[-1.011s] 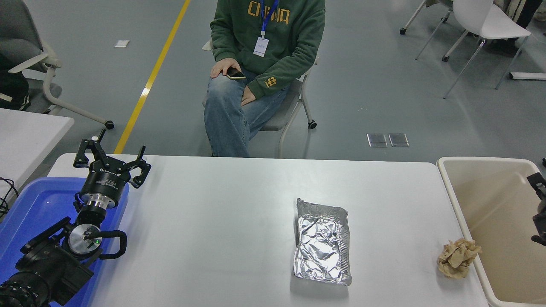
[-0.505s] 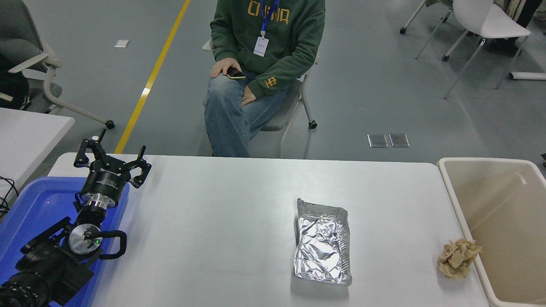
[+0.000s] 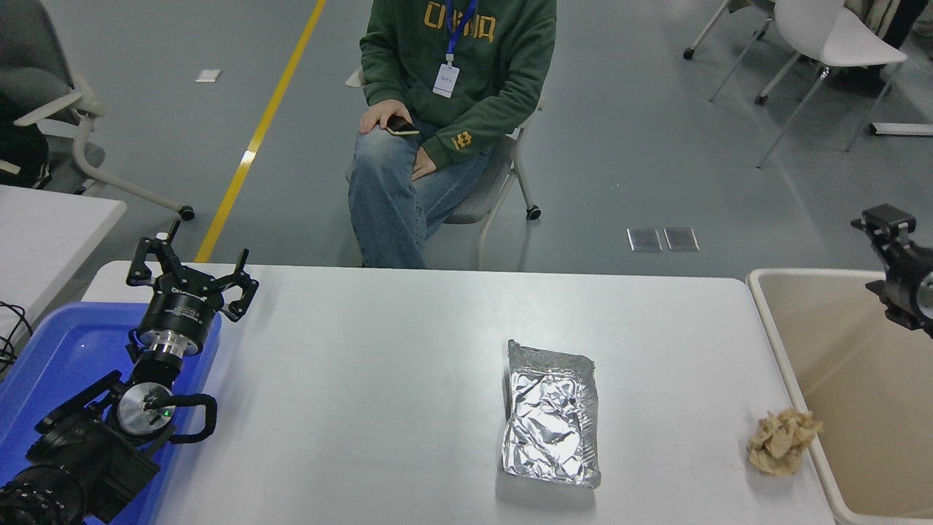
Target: Clean the table surface
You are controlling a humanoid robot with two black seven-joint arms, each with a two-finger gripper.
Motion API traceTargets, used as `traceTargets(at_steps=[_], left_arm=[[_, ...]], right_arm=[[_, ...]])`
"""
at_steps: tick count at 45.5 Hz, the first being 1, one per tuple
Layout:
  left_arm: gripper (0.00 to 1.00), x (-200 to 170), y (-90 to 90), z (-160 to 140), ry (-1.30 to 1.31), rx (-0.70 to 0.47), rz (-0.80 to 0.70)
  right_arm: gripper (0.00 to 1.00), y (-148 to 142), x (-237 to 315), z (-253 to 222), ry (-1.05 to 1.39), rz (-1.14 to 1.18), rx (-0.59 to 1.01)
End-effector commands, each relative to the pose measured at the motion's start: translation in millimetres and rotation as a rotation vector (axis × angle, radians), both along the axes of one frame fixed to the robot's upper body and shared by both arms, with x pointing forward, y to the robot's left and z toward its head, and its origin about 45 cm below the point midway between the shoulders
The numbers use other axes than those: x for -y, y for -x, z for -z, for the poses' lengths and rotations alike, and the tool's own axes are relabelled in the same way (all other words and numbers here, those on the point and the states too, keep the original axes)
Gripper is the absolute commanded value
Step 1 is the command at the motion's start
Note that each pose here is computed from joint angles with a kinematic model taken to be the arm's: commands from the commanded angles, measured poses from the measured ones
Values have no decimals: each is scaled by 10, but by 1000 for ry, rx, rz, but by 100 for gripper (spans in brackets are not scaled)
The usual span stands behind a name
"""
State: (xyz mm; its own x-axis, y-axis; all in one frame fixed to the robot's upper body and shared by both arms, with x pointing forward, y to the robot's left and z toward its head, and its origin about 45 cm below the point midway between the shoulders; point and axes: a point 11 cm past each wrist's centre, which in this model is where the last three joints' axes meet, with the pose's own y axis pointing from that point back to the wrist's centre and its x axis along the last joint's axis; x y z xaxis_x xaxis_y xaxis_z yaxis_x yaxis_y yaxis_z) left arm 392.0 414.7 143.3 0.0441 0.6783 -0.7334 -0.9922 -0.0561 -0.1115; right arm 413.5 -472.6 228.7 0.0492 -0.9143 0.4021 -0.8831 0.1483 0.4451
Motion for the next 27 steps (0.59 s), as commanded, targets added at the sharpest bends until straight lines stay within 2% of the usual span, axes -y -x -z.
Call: traceTargets(at_steps=[1,16,27], left_arm=[[100,0,3,3,0,0,0],[100,0,3,4,1,-1,0],[100,2,3,4,-1,-2,1]], right_arm=[[100,6,-646,25,-160,-109,-5],[100,-116,-1276,23,-615,-13,34],[100,-102,-1754,236,-784,-15,80]])
